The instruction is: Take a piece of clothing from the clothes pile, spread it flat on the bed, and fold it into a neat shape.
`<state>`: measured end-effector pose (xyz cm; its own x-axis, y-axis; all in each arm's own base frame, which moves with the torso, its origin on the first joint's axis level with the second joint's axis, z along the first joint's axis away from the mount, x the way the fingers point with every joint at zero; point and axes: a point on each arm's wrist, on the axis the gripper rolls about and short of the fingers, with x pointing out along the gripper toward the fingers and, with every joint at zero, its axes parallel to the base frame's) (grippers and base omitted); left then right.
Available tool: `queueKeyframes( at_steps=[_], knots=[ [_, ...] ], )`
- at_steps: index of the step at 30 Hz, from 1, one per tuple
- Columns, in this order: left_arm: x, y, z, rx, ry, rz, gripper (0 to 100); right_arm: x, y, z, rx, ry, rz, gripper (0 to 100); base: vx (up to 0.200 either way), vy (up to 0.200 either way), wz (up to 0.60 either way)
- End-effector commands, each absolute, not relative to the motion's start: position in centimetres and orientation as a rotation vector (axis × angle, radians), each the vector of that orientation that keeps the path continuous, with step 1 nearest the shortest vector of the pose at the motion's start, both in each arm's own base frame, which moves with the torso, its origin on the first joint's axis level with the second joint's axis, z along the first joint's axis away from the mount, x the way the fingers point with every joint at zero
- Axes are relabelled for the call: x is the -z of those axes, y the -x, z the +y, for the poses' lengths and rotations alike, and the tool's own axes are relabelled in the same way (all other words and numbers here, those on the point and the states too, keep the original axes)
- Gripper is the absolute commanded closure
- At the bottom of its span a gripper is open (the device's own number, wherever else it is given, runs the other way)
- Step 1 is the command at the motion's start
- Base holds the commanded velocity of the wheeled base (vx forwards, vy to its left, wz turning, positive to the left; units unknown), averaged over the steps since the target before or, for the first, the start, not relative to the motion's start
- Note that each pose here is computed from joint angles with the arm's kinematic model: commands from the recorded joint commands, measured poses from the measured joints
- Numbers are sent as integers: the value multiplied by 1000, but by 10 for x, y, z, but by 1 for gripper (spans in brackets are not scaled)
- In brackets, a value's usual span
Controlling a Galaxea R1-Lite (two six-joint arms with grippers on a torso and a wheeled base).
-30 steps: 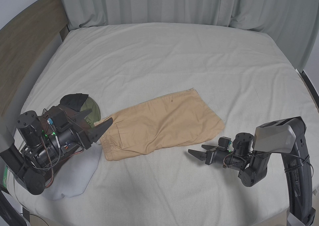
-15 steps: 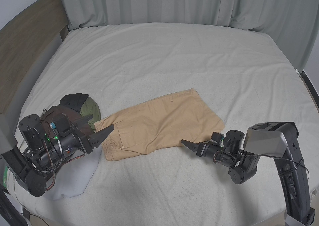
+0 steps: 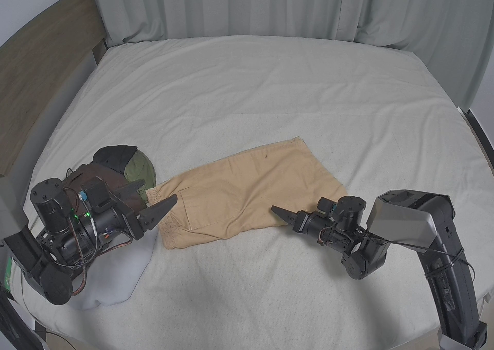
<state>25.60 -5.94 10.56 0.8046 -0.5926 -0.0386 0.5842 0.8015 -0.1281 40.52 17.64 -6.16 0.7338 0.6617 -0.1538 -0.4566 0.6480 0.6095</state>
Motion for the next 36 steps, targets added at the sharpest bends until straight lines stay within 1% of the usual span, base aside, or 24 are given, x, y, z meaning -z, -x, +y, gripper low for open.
queueKeyframes(
  at_steps=[1, 6, 24, 31, 33, 34, 36],
  knots=[
    [-106, -257, -59, 630, 114, 77, 0, 68, -407, 179, -655, -589, 395, 0, 0, 0, 0],
    [-101, -255, -60, 657, 117, 100, 0, 68, -407, 181, -651, -601, 412, 0, 0, 0, 0],
    [-100, -256, -60, 654, 115, 101, 0, 66, -410, 184, -660, -604, 397, 0, 0, 0, 0],
    [-101, -257, -60, 654, 118, 98, 0, 68, -410, 184, -653, -615, 406, 0, 0, 0, 0],
    [-101, -257, -59, 652, 118, 101, 0, 68, -410, 184, -627, -622, 399, 0, 0, 0, 0],
    [-101, -257, -59, 652, 118, 99, 0, 68, -410, 184, -625, -625, 399, 100, 0, 0, 0],
    [-101, -257, -59, 652, 118, 99, 0, 68, -410, 184, -625, -625, 399, 100, 0, 0, 0]
  ],
)
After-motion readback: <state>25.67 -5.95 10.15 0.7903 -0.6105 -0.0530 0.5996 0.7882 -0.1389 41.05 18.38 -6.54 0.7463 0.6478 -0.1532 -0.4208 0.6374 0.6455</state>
